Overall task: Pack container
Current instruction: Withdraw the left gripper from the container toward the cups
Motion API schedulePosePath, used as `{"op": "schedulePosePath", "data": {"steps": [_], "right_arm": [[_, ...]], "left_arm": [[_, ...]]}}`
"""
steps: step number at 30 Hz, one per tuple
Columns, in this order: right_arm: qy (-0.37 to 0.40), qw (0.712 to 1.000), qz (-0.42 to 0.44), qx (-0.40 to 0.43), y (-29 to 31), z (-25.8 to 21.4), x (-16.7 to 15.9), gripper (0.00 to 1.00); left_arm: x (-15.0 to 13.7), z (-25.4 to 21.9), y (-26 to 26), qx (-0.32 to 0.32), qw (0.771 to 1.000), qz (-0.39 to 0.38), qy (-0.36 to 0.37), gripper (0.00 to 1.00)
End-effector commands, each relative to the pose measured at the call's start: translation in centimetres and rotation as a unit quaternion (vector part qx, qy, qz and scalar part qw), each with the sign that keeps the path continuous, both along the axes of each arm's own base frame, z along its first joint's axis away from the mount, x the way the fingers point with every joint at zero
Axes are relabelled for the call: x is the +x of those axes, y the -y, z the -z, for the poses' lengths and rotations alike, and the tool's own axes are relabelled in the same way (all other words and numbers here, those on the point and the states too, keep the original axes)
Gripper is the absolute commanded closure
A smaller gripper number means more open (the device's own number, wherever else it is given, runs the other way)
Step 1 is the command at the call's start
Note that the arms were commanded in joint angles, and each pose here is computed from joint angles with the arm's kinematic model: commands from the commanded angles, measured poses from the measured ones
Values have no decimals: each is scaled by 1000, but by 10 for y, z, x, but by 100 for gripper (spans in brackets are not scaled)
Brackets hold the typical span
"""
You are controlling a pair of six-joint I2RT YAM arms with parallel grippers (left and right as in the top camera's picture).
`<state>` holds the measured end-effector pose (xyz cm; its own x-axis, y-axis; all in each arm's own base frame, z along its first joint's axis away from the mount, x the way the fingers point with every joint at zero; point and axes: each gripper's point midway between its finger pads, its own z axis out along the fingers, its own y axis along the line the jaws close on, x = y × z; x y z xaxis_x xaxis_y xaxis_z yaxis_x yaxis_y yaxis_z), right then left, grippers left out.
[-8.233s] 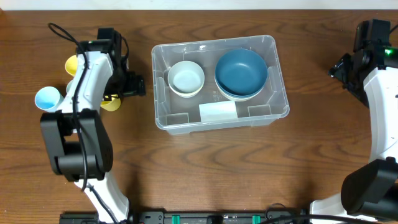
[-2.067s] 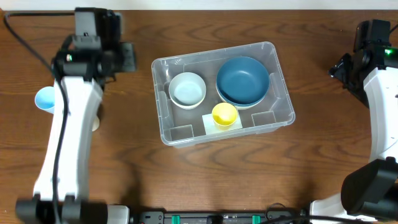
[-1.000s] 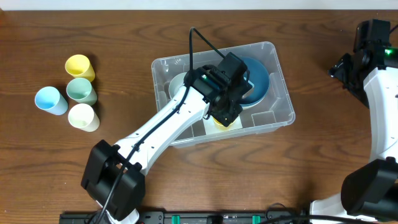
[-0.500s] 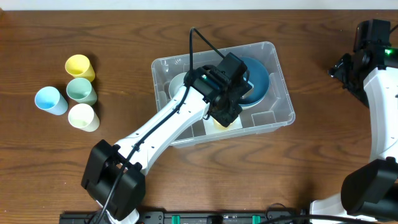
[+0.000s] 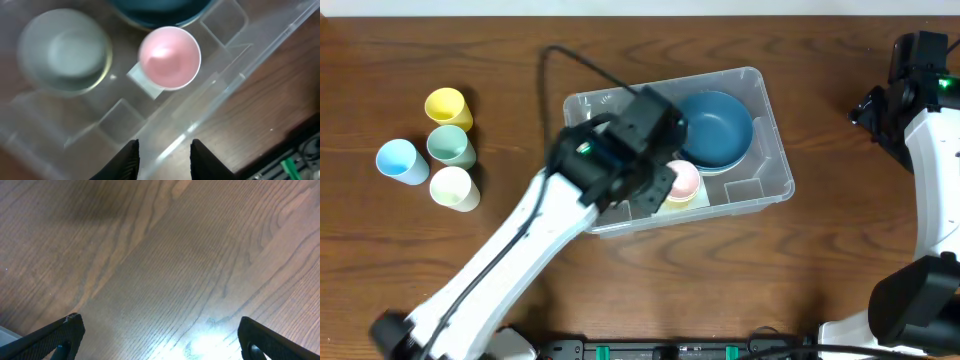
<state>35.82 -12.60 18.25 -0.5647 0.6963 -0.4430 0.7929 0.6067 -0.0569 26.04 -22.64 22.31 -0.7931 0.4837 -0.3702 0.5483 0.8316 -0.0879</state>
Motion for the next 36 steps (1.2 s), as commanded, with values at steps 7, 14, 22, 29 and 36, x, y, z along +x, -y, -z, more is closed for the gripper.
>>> {"op": "schedulePosePath", "data": {"steps": [7, 14, 22, 29, 36], "right_arm": [[2, 1000, 11, -7, 4, -2, -1, 1], [2, 1000, 11, -7, 4, -2, -1, 1], [2, 1000, 11, -7, 4, -2, -1, 1], [2, 1000, 11, -7, 4, -2, -1, 1], [2, 1000, 11, -7, 4, -2, -1, 1]], "left_arm": [[-31, 25, -72, 99, 961, -251, -59, 65], [-47, 65, -77, 125, 948, -279, -92, 65], [-65, 75, -63, 119, 947, -275, -117, 65], [-76, 89, -54, 117, 940, -296, -120, 65], [-70, 113, -47, 94, 938, -313, -113, 64]]}}
